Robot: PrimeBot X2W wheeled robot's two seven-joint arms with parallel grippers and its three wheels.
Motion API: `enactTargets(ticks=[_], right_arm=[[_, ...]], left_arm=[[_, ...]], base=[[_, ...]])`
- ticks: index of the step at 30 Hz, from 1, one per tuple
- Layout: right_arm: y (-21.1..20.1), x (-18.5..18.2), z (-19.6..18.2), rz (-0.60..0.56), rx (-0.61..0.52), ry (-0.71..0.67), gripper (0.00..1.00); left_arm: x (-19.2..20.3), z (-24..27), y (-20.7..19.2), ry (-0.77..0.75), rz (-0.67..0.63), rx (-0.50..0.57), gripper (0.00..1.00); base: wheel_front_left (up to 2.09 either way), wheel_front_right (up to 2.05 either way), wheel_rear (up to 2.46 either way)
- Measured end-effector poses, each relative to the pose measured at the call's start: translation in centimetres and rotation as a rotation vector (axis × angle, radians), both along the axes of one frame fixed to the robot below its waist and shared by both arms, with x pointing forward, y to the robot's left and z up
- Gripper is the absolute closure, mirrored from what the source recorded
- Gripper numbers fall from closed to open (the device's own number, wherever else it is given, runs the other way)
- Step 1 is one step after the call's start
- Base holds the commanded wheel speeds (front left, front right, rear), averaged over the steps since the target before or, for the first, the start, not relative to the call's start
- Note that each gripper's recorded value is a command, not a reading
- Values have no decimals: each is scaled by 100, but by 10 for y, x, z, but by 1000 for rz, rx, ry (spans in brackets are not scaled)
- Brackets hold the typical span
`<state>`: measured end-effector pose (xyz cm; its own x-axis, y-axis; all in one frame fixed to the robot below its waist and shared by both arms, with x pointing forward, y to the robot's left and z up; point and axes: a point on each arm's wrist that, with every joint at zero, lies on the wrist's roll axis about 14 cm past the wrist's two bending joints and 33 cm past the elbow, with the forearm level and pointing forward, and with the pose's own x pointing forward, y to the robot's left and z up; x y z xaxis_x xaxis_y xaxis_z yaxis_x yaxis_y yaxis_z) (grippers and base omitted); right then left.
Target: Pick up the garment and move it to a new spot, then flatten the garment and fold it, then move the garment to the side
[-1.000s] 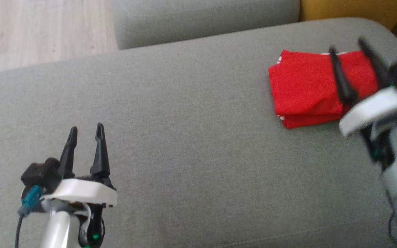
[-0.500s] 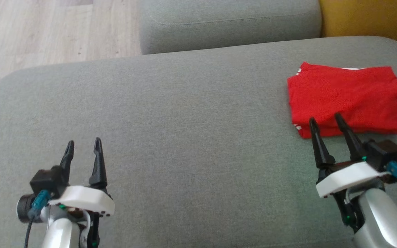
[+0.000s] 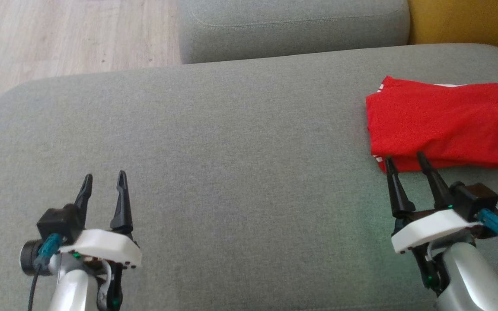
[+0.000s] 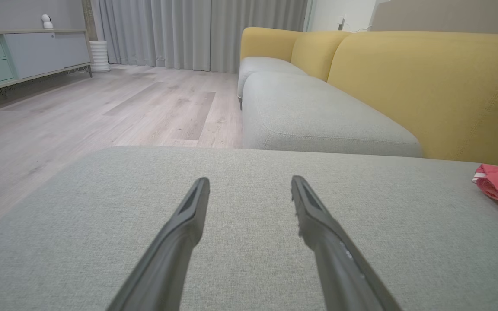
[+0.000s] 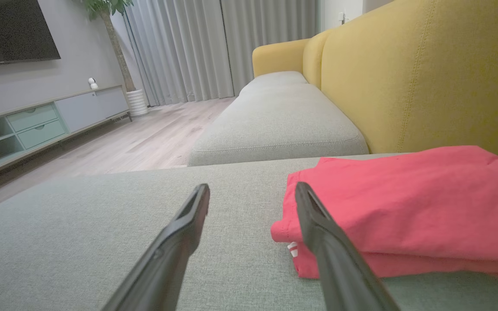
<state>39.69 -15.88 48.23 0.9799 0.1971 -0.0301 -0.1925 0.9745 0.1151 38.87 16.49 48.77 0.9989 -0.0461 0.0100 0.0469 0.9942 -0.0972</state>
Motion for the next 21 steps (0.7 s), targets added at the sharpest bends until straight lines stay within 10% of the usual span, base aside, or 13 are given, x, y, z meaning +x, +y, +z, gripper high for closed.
enactTargets(ticks=[8, 9, 21], right_arm=[[2, -1, 2, -9, 18, -4, 0], [1, -1, 2, -10, 19, -6, 100], [-4, -27, -43, -54, 94, 153, 100]], left_arm=[[0, -2, -1, 5, -6, -7, 0], [0, -2, -2, 7, -13, -10, 100], [-27, -52, 2, 179, 25, -103, 100]], base=[[0, 0, 0], [0, 0, 0], [0, 0, 0]])
